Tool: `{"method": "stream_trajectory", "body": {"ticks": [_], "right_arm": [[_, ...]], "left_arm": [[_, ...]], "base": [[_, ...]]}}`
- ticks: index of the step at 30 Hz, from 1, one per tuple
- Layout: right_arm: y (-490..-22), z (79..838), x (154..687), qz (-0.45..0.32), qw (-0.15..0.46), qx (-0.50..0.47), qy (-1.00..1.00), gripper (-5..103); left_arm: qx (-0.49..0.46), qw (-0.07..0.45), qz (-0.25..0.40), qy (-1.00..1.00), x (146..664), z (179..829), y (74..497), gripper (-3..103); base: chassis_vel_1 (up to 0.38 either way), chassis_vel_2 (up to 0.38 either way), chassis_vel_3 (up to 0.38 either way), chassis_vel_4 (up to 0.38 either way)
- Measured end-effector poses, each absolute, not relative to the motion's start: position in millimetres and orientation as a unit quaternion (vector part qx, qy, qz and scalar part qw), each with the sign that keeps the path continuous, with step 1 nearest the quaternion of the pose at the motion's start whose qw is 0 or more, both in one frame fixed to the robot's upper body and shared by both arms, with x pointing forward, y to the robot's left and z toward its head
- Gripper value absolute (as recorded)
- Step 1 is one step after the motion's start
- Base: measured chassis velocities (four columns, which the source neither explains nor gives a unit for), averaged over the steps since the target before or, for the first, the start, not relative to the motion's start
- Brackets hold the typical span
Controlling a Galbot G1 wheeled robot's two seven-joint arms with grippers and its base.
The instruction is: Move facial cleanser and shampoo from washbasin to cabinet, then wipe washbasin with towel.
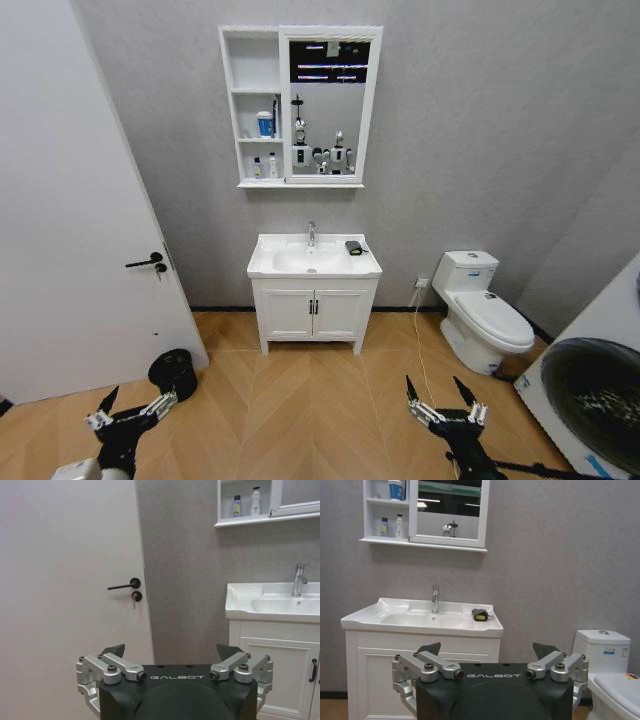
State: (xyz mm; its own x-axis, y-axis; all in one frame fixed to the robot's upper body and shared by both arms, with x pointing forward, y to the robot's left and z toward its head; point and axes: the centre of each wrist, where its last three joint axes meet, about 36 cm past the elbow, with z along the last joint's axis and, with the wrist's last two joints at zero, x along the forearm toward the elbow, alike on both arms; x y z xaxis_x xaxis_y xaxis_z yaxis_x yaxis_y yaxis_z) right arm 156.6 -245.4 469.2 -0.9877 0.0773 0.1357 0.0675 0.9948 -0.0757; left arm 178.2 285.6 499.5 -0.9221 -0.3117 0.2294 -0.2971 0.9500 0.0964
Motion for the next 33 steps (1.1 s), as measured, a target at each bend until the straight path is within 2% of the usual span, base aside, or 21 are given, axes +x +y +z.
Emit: {"method": "stream_trajectory", "body": {"ticks": [11, 20, 33], "right_arm": [[-245.3, 469.2, 156.6, 0.035, 0.069, -0.036, -0.996, 100], [-245.4, 469.2, 156.6, 0.036, 0.069, -0.036, -0.996, 100], [-245.3, 469.2, 156.6, 0.035, 0.069, -0.036, -0.996, 100]], "left_arm": [[0.155, 0.122, -0.03, -0.98, 178.2, 499.5, 285.6, 100], [0.155, 0.122, -0.03, -0.98, 178.2, 499.6, 285.5, 100], [0.155, 0.122, -0.03, -0.98, 178.3, 499.6, 285.5, 100]], "base": [[0.006, -0.059, -0.001, 0.063], [-0.009, -0.249, 0.019, 0.21], [0.0, 0.026, 0.009, -0.035]]}}
